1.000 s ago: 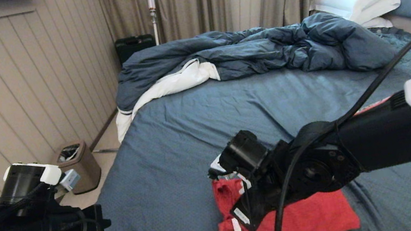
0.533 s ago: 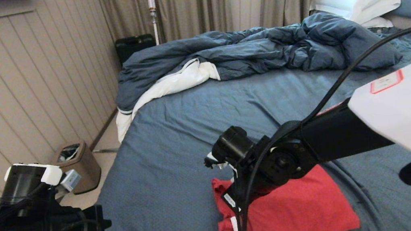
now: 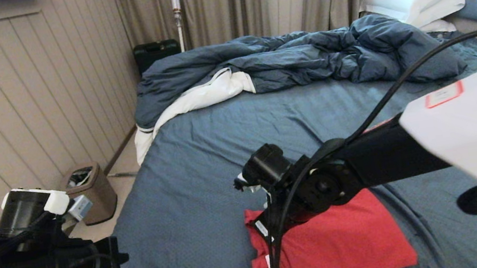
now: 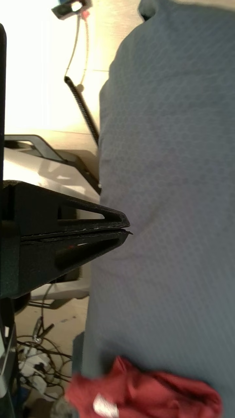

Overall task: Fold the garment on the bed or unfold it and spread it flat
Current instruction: Fold the red T-shirt, then unford the red T-shirt

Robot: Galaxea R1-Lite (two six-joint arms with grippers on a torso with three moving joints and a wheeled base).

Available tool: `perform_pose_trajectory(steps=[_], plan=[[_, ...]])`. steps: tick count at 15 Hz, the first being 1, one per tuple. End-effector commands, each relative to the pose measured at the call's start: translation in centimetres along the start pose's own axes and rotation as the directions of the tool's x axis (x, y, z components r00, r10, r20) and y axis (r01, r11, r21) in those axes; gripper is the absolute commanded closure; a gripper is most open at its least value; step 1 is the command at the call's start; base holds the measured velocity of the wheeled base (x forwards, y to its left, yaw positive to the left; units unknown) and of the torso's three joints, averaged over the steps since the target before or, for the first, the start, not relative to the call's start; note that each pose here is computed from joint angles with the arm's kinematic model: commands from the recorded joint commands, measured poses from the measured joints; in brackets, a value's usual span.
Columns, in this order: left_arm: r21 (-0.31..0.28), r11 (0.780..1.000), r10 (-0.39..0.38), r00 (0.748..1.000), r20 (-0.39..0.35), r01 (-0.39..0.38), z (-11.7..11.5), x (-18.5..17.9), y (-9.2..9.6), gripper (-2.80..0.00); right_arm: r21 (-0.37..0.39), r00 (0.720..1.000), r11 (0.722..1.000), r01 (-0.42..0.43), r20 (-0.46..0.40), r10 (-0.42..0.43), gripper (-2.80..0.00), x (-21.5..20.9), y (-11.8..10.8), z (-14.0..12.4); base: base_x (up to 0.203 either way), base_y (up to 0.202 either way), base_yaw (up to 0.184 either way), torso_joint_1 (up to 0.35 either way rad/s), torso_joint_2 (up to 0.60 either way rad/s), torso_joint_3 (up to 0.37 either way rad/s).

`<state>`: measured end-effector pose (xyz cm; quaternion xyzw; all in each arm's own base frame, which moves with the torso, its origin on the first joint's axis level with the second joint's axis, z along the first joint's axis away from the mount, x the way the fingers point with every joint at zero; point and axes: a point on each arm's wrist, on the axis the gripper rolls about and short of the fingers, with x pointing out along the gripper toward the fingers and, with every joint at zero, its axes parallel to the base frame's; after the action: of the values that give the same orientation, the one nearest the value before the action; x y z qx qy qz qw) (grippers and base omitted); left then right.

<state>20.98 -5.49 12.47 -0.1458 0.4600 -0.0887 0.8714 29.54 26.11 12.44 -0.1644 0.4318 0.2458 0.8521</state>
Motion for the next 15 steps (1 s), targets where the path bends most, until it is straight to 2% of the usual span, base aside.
perform_pose_trajectory(steps=[1,3,5,7,9,11,12,14,15], plan=[[0.008,1.0,-0.026,0.998,0.063,0.026,0.1,-1.7,-0.3,0.0,0.03,0.991,1.0,-0.001,0.131,-0.003,0.0,-6.1,-1.3,0.9,0.0,0.0,0.0,0.0,0.0,0.0],[0.032,0.998,-0.065,0.985,0.158,0.061,-0.3,-4.6,-0.7,0.0,0.068,0.966,0.998,0.004,0.258,-0.022,0.0,-12.4,-3.0,0.4,0.0,0.0,0.0,0.0,0.0,0.0],[0.067,0.994,-0.098,0.961,0.26,0.083,-1.1,-7.9,-0.8,0.0,0.114,0.927,0.993,0.025,0.369,-0.066,0.0,-18.5,-4.7,-1.6,0.0,0.0,0.0,0.0,0.0,0.0],[0.102,0.993,-0.083,0.932,0.353,0.05,-2.6,-11.3,0.1,0.0,0.186,0.882,0.98,0.074,0.446,-0.151,0.0,-23.5,-6.6,-5.4,0.0,0.0,0.0,0.0,0.0,0.0],[0.086,0.996,-0.016,0.9,0.436,-0.024,-4.9,-13.8,1.5,0.0,0.279,0.837,0.951,0.137,0.481,-0.261,0.0,-27.1,-8.1,-10.6,0.0,0.0,0.0,0.0,0.0,0.0],[0.06,0.994,0.05,0.872,0.487,-0.091,-7.9,-14.8,2.6,0.0,0.386,0.799,0.897,0.215,0.458,-0.389,0.0,-28.8,-8.6,-16.5,0.0,0.0,0.0,0.0,0.0,0.0],[0.073,0.992,0.054,0.87,0.49,-0.102,-9.8,-14.6,3.1,0.0,0.442,0.778,0.859,0.259,0.432,-0.457,0.0,-29.0,-8.5,-19.5,0.0,0.0,0.0,0.0,0.0,0.0],[0.127,0.989,0.005,0.887,0.462,-0.071,-13.6,-13.9,3.6,0.0,0.535,0.734,0.775,0.336,0.367,-0.571,0.0,-28.3,-7.5,-24.6,0.0,0.0,0.0,0.0,0.0,0.0],[0.15,0.989,-0.045,0.91,0.413,-0.019,-15.4,-13.4,3.8,0.0,0.565,0.716,0.742,0.361,0.341,-0.609,0.0,-27.6,-6.8,-26.7,0.0,0.0,0.0,0.0,0.0,0.0]])
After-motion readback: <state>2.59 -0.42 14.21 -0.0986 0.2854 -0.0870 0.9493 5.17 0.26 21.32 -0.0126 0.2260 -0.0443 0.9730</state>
